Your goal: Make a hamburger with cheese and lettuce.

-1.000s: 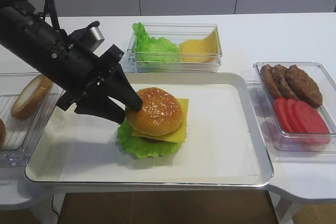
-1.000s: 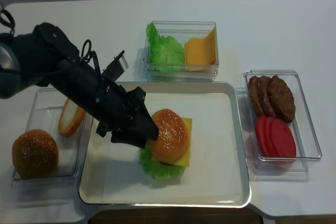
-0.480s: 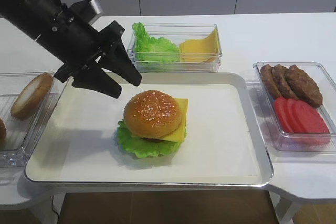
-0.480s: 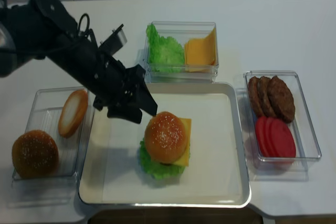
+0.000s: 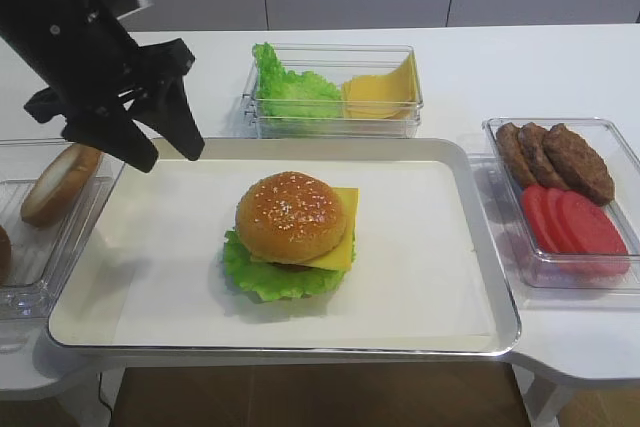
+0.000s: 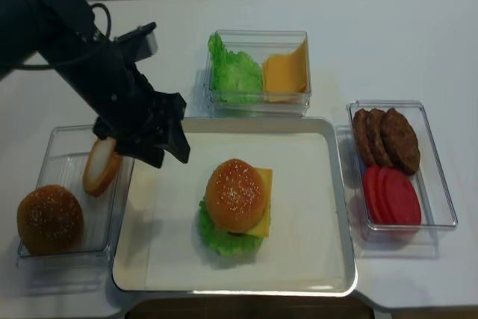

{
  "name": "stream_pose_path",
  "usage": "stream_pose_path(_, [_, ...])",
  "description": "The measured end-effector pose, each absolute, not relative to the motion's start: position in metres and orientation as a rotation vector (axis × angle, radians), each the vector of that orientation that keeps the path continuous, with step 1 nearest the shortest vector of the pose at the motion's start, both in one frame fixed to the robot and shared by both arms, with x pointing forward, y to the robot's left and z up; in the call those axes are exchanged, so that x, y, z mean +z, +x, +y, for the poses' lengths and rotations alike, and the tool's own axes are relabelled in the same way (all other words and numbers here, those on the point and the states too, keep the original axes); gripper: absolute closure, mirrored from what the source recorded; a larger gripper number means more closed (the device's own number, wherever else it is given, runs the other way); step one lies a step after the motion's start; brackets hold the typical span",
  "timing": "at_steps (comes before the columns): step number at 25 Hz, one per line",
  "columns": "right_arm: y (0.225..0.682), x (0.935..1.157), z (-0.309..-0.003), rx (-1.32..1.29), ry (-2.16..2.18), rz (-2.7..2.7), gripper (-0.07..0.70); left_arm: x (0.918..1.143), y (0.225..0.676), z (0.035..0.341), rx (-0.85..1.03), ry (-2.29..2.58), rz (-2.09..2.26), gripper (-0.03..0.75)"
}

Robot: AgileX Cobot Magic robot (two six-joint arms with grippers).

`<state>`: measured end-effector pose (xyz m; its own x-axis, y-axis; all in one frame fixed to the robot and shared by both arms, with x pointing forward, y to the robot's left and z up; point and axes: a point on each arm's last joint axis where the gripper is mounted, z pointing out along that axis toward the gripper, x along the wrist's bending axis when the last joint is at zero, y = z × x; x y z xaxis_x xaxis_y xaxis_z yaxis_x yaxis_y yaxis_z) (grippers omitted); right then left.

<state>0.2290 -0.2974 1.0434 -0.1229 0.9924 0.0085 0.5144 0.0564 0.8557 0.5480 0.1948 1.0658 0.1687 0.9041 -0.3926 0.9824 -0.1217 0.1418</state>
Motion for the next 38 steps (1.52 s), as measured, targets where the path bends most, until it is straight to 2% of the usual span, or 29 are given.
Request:
stream_pose_path(9, [0.229,1.043,-0.297,0.973,1.518,1.71,0.332,1.106,0.523,0.213,-0.048,2.082,1.8,0.309])
stream_pose_path(17, [0.229,1.043,-0.297,0.973,1.518,1.71,0.332,1.163,0.473,0.234,0.238,2.011,1.719,0.309])
stream_pose_path(21, [0.229,1.043,-0.297,0.973,1.518,1.71,0.332,1.184,0.445,0.249,0.396,1.969,1.705,0.309])
stream_pose_path(38, [0.229,1.043,-0.297,0.973,1.518,1.71,0.332,1.176,0.309,0.284,0.577,1.794,1.609,0.311])
